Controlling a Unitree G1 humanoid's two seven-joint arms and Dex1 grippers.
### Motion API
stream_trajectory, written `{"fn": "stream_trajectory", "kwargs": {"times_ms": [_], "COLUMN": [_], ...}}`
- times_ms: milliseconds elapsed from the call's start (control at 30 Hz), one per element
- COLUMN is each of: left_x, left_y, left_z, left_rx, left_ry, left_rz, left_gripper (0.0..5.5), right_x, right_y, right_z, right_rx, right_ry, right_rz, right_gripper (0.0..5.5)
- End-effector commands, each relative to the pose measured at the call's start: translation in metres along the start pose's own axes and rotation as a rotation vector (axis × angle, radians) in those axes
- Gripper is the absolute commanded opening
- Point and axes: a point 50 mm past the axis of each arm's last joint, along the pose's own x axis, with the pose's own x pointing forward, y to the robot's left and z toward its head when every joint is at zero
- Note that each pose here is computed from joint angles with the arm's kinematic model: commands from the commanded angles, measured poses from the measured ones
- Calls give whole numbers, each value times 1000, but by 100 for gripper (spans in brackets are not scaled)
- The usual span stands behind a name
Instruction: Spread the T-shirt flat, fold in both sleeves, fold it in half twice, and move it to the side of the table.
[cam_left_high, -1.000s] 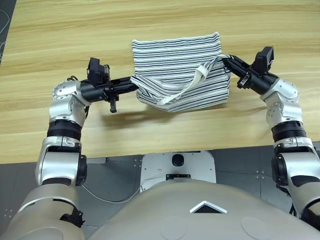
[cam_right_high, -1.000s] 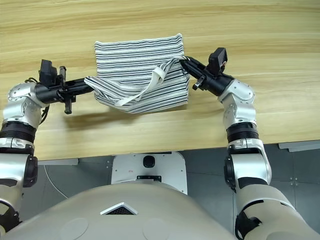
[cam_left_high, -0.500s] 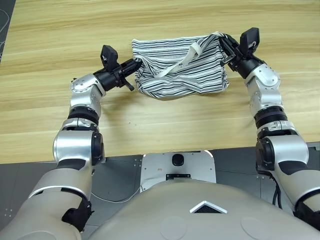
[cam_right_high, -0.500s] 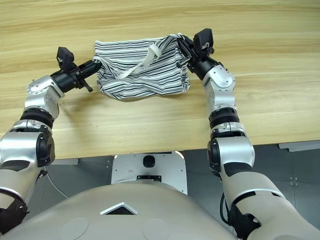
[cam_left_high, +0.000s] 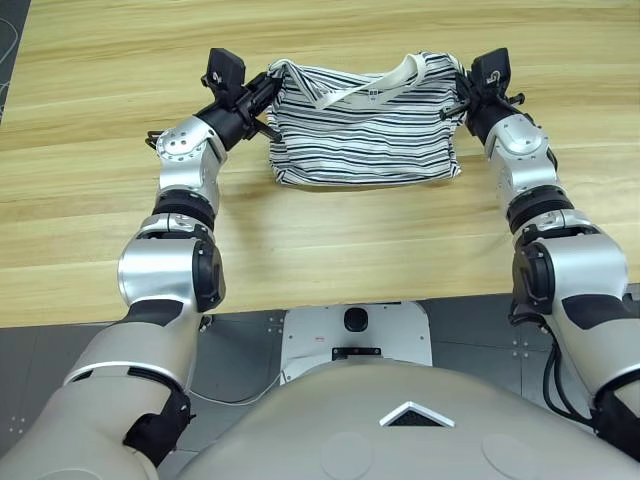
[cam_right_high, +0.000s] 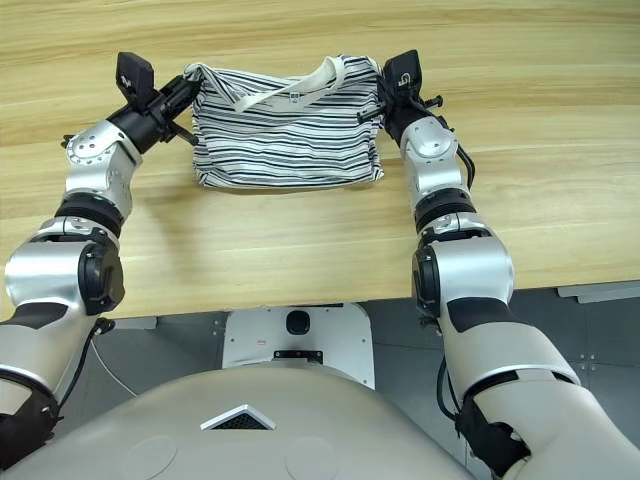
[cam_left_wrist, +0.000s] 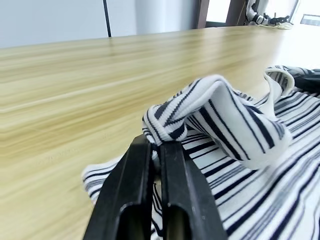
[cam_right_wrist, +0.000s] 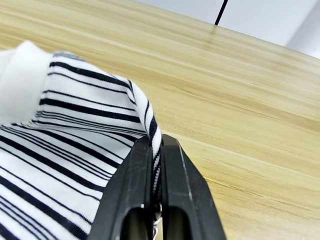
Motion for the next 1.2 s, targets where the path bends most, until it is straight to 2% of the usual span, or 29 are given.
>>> {"fn": "stream_trajectory", "kwargs": {"times_ms": [33, 267, 300, 400, 533, 767, 867, 933, 1033, 1100, 1200], "left_x": [6, 1, 1, 3, 10, 33, 35, 29, 19, 8, 0], "left_y": [-1, -1, -4, -8, -7, -20, -11, 3, 17, 29, 42], "left_z": [0, -27, -30, -35, -29, -3, 14, 17, 14, 13, 27], "left_rx": [42, 118, 108, 44, -169, -362, -427, -458, -472, -436, -218], "left_ry": [55, 280, 302, 329, 262, 74, -35, -51, -35, -31, -53], "left_rz": [43, 124, 110, 111, 231, 214, 280, 407, 533, 654, 742], "left_gripper": [11, 11, 41, 80, 147, 261, 301, 335, 335, 335, 335], "right_x": [4, 7, 8, 8, 8, 9, 10, 10, 6, 4, 3], "right_y": [4, 6, 7, 6, 0, 4, -2, -9, -23, -29, -24], "right_z": [6, 9, 9, 8, 8, 10, 19, 24, 30, 36, 43], "right_rx": [-7, -35, -39, -3, 118, 244, 302, 363, 388, 332, 191], "right_ry": [5, 38, 52, 92, 104, 70, -2, -60, -135, -194, -255], "right_rz": [-3, 35, 58, 71, 15, 47, -10, -75, -180, -233, -237], "right_gripper": [10, 10, 10, 61, 138, 266, 312, 351, 351, 351, 351]}}
